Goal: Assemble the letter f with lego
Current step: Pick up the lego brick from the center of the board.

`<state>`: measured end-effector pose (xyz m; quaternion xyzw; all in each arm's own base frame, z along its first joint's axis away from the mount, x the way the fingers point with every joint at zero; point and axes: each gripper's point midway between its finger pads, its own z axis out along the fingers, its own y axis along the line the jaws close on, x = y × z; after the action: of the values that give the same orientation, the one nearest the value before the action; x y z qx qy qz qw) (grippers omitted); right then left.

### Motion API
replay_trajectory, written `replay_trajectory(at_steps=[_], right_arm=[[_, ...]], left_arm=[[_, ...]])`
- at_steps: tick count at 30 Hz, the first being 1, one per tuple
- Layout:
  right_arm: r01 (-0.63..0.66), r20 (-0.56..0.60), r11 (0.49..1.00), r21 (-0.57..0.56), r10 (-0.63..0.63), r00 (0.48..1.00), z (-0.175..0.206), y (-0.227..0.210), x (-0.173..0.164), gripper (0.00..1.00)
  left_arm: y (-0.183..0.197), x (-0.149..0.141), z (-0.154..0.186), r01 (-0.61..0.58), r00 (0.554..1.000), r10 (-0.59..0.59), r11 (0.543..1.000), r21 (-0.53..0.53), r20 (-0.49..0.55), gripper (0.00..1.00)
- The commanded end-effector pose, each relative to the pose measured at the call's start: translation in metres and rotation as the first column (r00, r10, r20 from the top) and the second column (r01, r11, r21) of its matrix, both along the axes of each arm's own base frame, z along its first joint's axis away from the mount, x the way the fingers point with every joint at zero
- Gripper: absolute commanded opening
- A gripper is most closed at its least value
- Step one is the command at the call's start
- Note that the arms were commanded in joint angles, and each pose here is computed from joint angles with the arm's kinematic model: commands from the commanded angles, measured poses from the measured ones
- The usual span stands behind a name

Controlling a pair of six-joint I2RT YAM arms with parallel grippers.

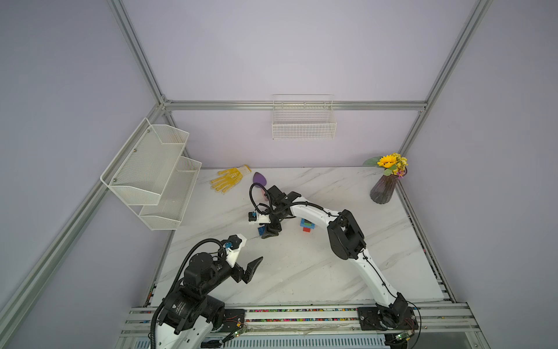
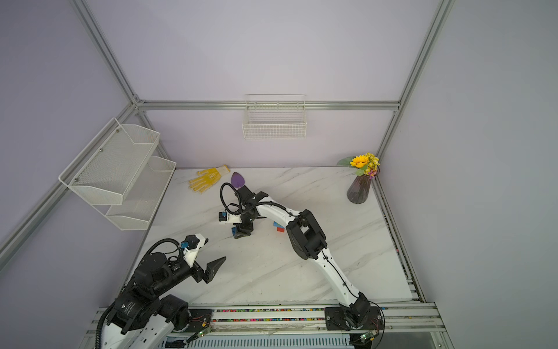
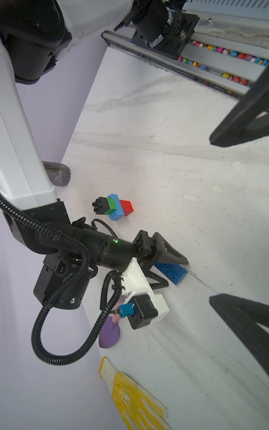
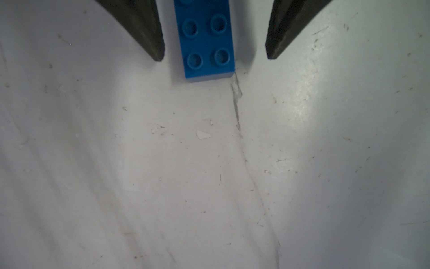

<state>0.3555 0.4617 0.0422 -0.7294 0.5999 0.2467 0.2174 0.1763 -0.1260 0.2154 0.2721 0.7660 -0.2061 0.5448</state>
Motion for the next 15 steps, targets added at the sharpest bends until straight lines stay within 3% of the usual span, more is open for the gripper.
replay_trajectory(at_steps=[1,10,15], right_arm=[[-0.010,0.007,1.000,0.005,0.010,1.000,-0.0029,0.0054,0.0010,0.72],[-0.031,-0.003,0.999,-0.022,0.031,1.000,-0.0090,0.0038,-0.0022,0.65],[-0.038,-0.009,0.999,-0.029,0.038,0.999,-0.0122,0.0047,-0.0056,0.53]], left_arm=[[0.0009,0.0016,0.0114,-0.002,0.999,0.003,1.000,-0.011,0.046,1.00],[0.0039,0.0031,0.0124,-0.015,0.999,0.016,1.000,-0.014,0.047,1.00],[0.0038,0.0030,0.0127,-0.014,0.999,0.014,1.000,-0.016,0.047,1.00]])
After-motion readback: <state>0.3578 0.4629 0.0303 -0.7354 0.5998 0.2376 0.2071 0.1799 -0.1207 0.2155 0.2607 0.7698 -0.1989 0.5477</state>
